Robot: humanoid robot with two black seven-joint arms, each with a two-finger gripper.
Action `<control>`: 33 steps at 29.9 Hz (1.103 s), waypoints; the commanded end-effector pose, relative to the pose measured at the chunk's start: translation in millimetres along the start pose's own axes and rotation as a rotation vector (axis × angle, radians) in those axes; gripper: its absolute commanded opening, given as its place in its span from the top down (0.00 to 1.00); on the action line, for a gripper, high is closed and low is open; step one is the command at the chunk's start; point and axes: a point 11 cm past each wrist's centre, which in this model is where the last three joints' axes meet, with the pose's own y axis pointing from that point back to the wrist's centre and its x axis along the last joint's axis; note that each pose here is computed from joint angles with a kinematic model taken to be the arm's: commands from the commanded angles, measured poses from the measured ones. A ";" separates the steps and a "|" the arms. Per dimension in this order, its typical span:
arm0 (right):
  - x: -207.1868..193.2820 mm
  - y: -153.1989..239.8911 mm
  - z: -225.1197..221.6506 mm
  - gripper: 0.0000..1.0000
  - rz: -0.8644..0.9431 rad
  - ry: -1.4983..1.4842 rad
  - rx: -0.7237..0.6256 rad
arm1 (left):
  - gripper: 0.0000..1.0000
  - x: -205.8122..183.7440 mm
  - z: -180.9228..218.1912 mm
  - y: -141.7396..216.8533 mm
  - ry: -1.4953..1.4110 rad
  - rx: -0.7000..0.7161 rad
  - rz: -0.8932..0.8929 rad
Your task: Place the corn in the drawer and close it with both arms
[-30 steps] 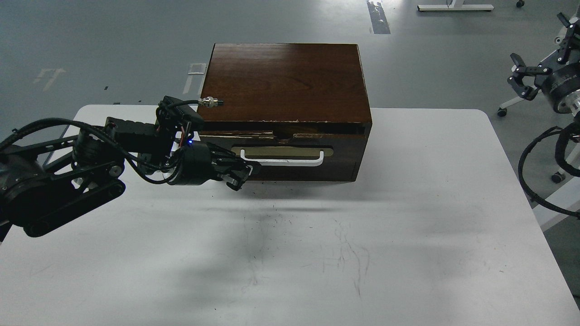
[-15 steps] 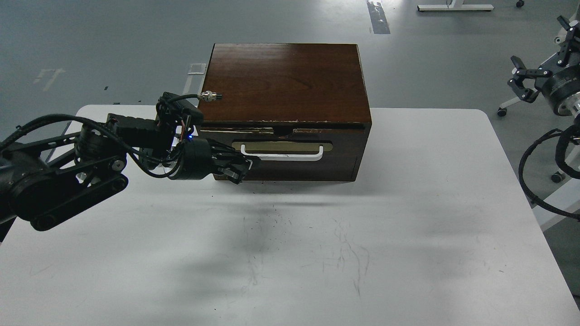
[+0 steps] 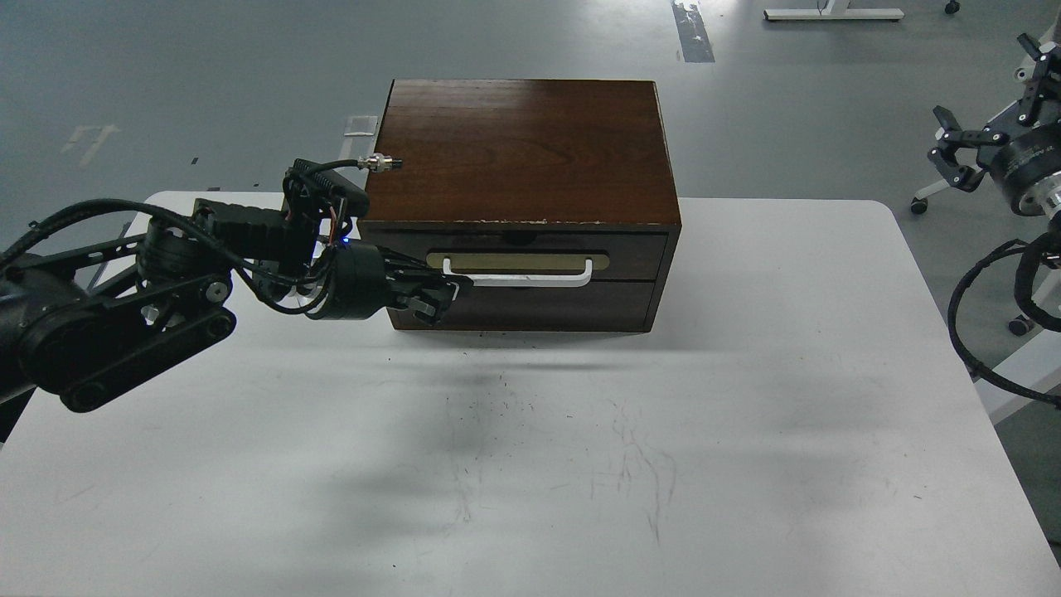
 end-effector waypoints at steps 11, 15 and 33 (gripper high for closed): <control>0.7 1.1 0.8 0.00 -0.004 -0.001 -0.002 | 1.00 14.0 11.2 -0.7 0.015 -0.044 0.024; 0.7 1.1 0.8 0.00 -0.004 -0.001 -0.002 | 1.00 17.2 14.4 3.4 0.035 -0.077 0.038; 1.2 0.9 -1.5 0.00 0.004 -0.010 0.020 | 0.13 120.8 -52.5 123.7 1.061 -0.539 0.684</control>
